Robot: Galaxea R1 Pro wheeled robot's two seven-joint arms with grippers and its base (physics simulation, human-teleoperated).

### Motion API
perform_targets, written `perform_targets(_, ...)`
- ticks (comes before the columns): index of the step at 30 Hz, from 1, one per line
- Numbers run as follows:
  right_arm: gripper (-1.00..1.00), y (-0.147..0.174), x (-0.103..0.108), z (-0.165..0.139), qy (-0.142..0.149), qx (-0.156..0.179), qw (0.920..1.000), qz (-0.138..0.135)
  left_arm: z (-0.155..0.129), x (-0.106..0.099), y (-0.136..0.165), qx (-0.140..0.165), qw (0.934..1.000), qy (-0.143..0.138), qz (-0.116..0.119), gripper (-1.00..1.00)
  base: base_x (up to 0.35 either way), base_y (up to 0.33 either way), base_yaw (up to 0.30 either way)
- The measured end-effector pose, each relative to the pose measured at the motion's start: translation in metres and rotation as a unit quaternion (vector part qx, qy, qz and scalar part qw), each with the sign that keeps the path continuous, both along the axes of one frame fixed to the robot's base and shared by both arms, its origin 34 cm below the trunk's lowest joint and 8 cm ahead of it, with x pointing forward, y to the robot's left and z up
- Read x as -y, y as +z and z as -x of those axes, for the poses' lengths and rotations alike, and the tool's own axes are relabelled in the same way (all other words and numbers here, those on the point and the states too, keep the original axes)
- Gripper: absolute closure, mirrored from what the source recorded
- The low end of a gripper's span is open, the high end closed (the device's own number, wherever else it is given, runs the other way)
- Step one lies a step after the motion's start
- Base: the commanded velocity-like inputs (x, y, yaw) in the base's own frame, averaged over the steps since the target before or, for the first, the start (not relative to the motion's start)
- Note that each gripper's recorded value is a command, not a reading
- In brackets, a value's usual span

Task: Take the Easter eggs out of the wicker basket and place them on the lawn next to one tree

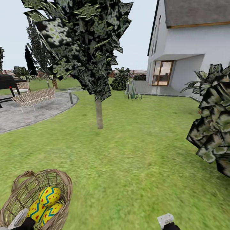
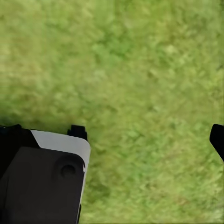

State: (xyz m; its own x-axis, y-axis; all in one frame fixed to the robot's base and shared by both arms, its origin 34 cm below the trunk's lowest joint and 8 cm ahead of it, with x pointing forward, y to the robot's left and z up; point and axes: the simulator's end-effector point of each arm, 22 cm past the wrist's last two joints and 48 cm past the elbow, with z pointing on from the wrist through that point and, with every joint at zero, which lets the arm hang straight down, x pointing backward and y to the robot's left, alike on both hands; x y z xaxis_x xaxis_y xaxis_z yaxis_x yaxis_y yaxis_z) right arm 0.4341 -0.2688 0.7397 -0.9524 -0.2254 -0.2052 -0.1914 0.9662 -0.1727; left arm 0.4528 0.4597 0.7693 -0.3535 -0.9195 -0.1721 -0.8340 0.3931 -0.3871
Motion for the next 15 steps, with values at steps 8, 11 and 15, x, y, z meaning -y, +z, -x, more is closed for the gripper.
perform_targets(8,-1.0,0.0,0.0001,0.0,0.0,0.0,1.0,0.0,-0.0011,0.001,0.0003,0.002,1.0,0.002,0.002,1.0,0.303,0.195,-0.121)
perform_targets(11,-1.0,0.0,0.0001,0.0,0.0,0.0,1.0,0.0,0.0001,0.0003,-0.0002,0.0,1.0,-0.001,0.0,1.0,0.304,0.194,-0.004)
perform_targets(15,-1.0,0.0,0.0001,0.0,0.0,0.0,1.0,0.0,0.0004,0.0004,-0.0005,-0.001,1.0,-0.001,0.0,1.0,0.305,0.193,0.0)
